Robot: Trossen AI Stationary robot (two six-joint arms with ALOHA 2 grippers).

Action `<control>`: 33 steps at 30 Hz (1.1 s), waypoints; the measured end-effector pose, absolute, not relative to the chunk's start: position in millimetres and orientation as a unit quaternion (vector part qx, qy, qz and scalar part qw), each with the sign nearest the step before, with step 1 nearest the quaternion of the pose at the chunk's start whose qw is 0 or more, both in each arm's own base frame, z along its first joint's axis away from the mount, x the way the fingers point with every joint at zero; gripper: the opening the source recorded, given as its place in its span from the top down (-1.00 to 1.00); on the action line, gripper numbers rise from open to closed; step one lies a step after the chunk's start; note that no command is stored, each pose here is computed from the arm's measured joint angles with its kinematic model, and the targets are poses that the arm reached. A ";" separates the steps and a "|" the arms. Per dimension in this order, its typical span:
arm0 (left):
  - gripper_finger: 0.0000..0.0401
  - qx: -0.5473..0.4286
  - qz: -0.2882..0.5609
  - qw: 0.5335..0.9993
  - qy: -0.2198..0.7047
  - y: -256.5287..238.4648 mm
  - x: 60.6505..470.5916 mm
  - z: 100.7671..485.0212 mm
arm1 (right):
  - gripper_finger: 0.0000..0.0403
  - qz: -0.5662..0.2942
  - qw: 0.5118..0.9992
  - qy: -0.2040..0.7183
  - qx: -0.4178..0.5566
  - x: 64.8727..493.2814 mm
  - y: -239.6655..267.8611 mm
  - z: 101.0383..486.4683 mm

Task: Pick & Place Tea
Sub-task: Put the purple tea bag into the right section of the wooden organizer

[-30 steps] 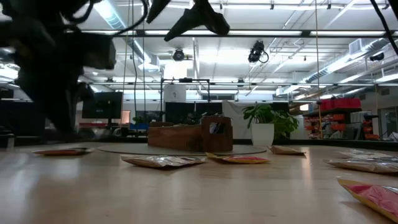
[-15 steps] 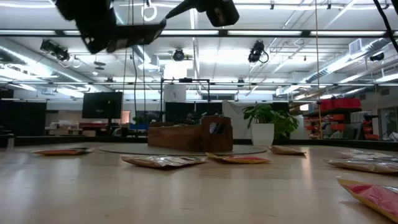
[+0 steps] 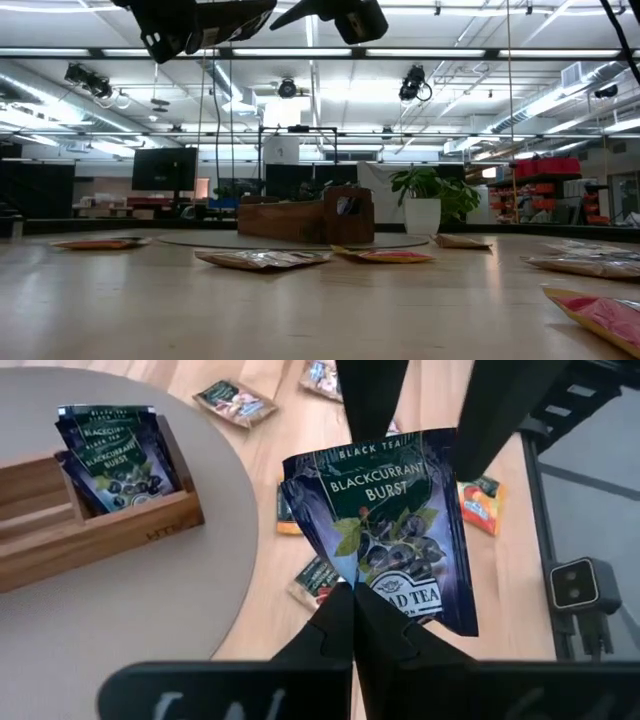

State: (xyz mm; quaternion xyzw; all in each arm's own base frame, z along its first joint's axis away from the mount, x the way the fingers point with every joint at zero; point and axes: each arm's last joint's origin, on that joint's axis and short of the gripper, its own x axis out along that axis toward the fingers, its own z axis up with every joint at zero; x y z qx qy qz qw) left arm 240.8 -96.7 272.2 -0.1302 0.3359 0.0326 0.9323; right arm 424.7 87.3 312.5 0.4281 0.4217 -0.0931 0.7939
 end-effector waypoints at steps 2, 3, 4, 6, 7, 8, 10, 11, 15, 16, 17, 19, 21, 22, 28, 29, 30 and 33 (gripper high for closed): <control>1.00 -0.128 0.031 0.932 0.339 -97.8 240.0 271.9 | 0.07 -0.095 0.795 0.420 0.428 425.1 86.0 312.6; 1.00 -0.128 0.031 0.932 0.339 -97.8 239.9 271.9 | 0.10 -0.095 0.795 0.419 0.429 425.3 85.6 312.7; 1.00 -0.128 0.031 0.932 0.338 -97.9 240.0 272.0 | 0.15 -0.096 0.795 0.418 0.429 425.5 84.7 312.7; 1.00 -0.128 0.031 0.932 0.339 -97.8 240.0 271.9 | 0.28 -0.097 0.795 0.417 0.430 425.9 83.0 312.7; 1.00 -0.128 0.031 0.932 0.338 -97.8 240.0 271.9 | 0.35 -0.095 0.794 0.418 0.431 426.1 81.9 312.7; 1.00 -0.128 0.031 0.932 0.338 -97.8 240.0 271.9 | 0.45 -0.092 0.793 0.420 0.432 426.3 81.2 312.8; 1.00 -0.128 0.031 0.932 0.339 -97.8 240.0 271.8 | 0.66 -0.088 0.791 0.422 0.434 426.6 79.4 312.8; 1.00 -0.129 0.031 0.932 0.338 -97.9 240.0 271.9 | 0.78 -0.086 0.791 0.423 0.434 426.7 78.6 312.8; 1.00 -0.128 0.033 0.932 0.337 -97.4 240.2 272.0 | 0.94 -0.079 0.795 0.420 0.430 427.7 78.1 313.3; 1.00 -0.128 0.033 0.932 0.337 -97.3 240.2 272.0 | 0.93 -0.079 0.795 0.420 0.430 427.8 77.6 313.3; 1.00 -0.128 0.034 0.932 0.337 -97.3 240.2 272.0 | 0.93 -0.079 0.795 0.419 0.430 427.8 77.7 313.3; 1.00 -0.128 0.033 0.932 0.337 -97.4 240.2 272.0 | 0.97 -0.079 0.796 0.419 0.430 427.8 77.7 313.3; 1.00 -0.128 0.034 0.932 0.337 -97.3 240.2 271.9 | 0.97 -0.079 0.796 0.419 0.431 427.9 77.7 313.4; 1.00 -0.128 0.034 0.932 0.337 -97.2 240.2 272.0 | 0.94 -0.081 0.793 0.419 0.435 427.8 77.7 313.5; 1.00 -0.128 0.033 0.932 0.337 -97.7 240.0 271.9 | 0.67 -0.079 0.790 0.421 0.439 427.7 78.0 313.3; 1.00 -0.127 0.032 0.932 0.337 -98.2 239.8 271.9 | 0.61 -0.076 0.788 0.422 0.441 427.6 78.2 313.4; 1.00 -0.127 0.030 0.932 0.338 -99.2 239.4 271.9 | 0.56 -0.073 0.786 0.425 0.443 427.6 78.5 313.4; 0.99 -0.125 0.025 0.933 0.338 -102.4 238.0 271.9 | 0.39 -0.064 0.781 0.430 0.448 427.3 79.1 313.4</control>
